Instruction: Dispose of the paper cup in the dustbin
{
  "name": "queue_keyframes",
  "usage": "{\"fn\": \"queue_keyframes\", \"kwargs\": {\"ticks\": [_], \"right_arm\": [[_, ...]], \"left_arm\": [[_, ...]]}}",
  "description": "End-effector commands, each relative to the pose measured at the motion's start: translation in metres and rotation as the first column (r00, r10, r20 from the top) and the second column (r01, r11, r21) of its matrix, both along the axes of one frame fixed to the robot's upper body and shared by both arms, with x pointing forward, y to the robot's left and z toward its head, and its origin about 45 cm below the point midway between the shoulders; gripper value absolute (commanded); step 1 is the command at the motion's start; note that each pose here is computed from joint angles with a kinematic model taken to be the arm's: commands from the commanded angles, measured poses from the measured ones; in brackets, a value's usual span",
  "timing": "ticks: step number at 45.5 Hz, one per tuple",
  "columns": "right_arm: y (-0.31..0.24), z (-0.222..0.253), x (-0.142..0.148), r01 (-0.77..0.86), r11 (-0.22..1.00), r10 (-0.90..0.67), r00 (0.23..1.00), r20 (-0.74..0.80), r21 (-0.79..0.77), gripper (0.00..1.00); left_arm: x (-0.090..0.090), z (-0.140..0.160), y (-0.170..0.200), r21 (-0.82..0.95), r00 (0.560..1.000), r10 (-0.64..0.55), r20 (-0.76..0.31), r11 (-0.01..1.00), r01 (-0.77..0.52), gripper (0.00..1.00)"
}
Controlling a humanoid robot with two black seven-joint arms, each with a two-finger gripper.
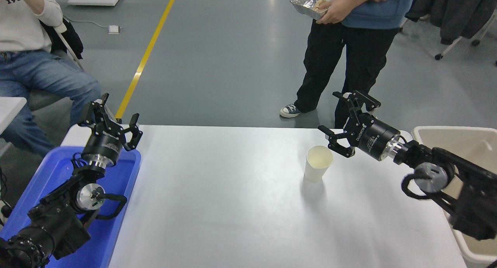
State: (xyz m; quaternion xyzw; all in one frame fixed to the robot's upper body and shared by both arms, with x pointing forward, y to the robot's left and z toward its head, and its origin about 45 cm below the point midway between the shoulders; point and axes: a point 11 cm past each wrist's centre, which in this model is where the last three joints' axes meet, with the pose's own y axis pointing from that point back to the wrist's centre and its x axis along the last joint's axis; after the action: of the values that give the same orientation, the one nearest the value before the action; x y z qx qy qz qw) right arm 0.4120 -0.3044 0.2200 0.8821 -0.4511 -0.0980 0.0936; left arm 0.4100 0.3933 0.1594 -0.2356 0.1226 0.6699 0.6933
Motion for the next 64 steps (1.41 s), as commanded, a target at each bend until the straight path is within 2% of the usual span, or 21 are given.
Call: {"fn": "queue_keyframes", "kwargs": {"ticks": [1,10,18,28,44,52,64], "right_arm": [[-0.029,0.017,-0.005,-0.105,0.926,0.143,0.987,0.079,-0.362,1.00],[-0.024,0.020,-0.001,-0.211,0.774,0.306,0.950,0.061,-0.598,1.00],[-0.024,0.024,0.006,-0.262,0.659,0.373,0.928,0.004,-0.705,1.00],[0.001,0.021,0.018,-0.320,0.569,0.457,0.889,-0.032,-0.757,1.00],[0.035,-0.024,0.030,-0.388,0.389,0.526,0.838,-0.144,-0.836,1.00],[0.044,-0.039,0.039,-0.367,0.285,0.543,0.823,-0.166,-0.886,1.00],[0.045,-0.062,0.039,-0.353,0.220,0.540,0.821,-0.188,-0.909,1.00]], "left_arm": [[0.000,0.000,0.001,0.001,1.000,0.000,0.001,1.000,0.000,1.00],[0.000,0.001,0.001,0.002,1.000,0.001,0.001,1.000,-0.001,1.00],[0.000,0.001,0.001,0.002,1.000,0.001,0.001,1.000,-0.001,1.00],[0.000,0.001,0.001,0.002,1.000,0.001,0.001,1.000,-0.001,1.00],[0.001,0.001,0.000,0.000,1.000,-0.001,0.002,1.000,0.001,1.00],[0.001,0.001,-0.001,0.000,1.000,-0.002,0.001,1.000,0.002,1.00],[0.001,0.001,0.000,0.000,1.000,-0.001,0.002,1.000,0.001,1.00]]}}
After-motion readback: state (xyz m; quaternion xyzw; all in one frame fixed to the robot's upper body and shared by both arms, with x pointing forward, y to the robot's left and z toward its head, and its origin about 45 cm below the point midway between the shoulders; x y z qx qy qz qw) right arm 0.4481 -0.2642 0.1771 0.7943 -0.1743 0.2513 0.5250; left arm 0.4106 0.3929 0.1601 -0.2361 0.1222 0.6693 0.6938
